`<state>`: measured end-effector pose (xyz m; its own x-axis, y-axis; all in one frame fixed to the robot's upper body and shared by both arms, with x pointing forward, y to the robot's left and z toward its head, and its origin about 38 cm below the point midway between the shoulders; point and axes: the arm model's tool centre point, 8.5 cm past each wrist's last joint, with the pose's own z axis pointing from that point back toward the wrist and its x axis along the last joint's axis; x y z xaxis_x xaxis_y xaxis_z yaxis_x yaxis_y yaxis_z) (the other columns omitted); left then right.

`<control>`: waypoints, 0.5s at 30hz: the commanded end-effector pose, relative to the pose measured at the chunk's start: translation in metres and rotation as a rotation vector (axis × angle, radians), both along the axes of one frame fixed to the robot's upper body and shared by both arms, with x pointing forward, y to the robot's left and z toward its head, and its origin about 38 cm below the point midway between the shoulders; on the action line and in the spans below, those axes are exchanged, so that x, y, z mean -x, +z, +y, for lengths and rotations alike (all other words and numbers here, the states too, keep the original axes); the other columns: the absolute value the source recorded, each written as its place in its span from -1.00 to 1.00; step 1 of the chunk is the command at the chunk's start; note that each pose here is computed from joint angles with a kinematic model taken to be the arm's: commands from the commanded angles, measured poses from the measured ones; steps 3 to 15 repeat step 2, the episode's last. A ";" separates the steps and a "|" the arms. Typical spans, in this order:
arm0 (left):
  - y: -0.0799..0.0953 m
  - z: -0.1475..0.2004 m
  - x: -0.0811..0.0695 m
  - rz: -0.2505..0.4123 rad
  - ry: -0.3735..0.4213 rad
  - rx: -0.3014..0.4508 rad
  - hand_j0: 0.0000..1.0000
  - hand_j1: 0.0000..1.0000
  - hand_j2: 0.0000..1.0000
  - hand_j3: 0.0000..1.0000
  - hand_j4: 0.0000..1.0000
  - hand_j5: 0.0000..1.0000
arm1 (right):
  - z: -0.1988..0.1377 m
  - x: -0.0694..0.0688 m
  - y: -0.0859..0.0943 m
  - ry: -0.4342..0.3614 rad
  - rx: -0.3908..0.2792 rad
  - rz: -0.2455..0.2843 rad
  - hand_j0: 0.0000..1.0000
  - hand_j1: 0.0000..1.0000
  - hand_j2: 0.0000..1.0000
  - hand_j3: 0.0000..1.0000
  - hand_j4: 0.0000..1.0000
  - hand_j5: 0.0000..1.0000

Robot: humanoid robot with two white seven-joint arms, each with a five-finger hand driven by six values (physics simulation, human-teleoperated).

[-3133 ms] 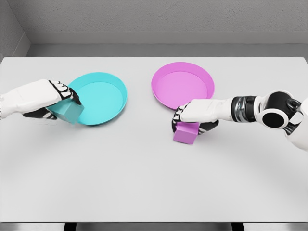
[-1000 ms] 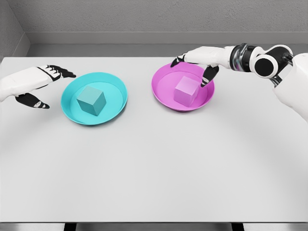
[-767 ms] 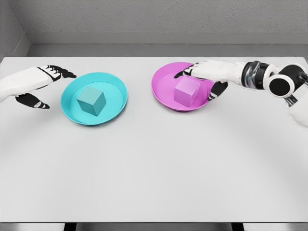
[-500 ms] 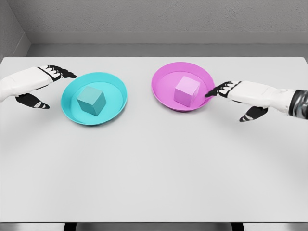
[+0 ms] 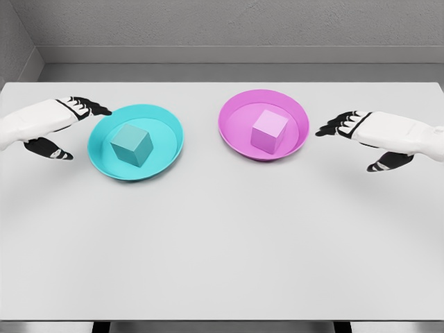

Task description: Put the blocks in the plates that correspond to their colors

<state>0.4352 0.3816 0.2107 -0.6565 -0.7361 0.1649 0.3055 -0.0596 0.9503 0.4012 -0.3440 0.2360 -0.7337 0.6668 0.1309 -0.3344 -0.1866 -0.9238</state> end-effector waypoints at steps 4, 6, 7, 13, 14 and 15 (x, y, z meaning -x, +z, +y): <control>0.002 0.001 0.000 -0.001 0.004 0.006 1.00 1.00 1.00 1.00 1.00 1.00 | -0.001 0.000 0.001 -0.002 -0.004 0.001 1.00 1.00 1.00 1.00 1.00 1.00; 0.002 0.001 0.000 -0.001 0.004 0.006 1.00 1.00 1.00 1.00 1.00 1.00 | -0.001 0.000 0.001 -0.002 -0.004 0.001 1.00 1.00 1.00 1.00 1.00 1.00; 0.002 0.001 0.000 -0.001 0.004 0.006 1.00 1.00 1.00 1.00 1.00 1.00 | -0.001 0.000 0.001 -0.002 -0.004 0.001 1.00 1.00 1.00 1.00 1.00 1.00; 0.002 0.001 0.000 -0.001 0.004 0.006 1.00 1.00 1.00 1.00 1.00 1.00 | -0.001 0.000 0.001 -0.002 -0.004 0.001 1.00 1.00 1.00 1.00 1.00 1.00; 0.002 0.001 0.000 -0.001 0.004 0.006 1.00 1.00 1.00 1.00 1.00 1.00 | -0.001 0.000 0.001 -0.002 -0.004 0.001 1.00 1.00 1.00 1.00 1.00 1.00; 0.002 0.001 0.000 -0.001 0.004 0.006 1.00 1.00 1.00 1.00 1.00 1.00 | -0.001 0.000 0.001 -0.002 -0.004 0.001 1.00 1.00 1.00 1.00 1.00 1.00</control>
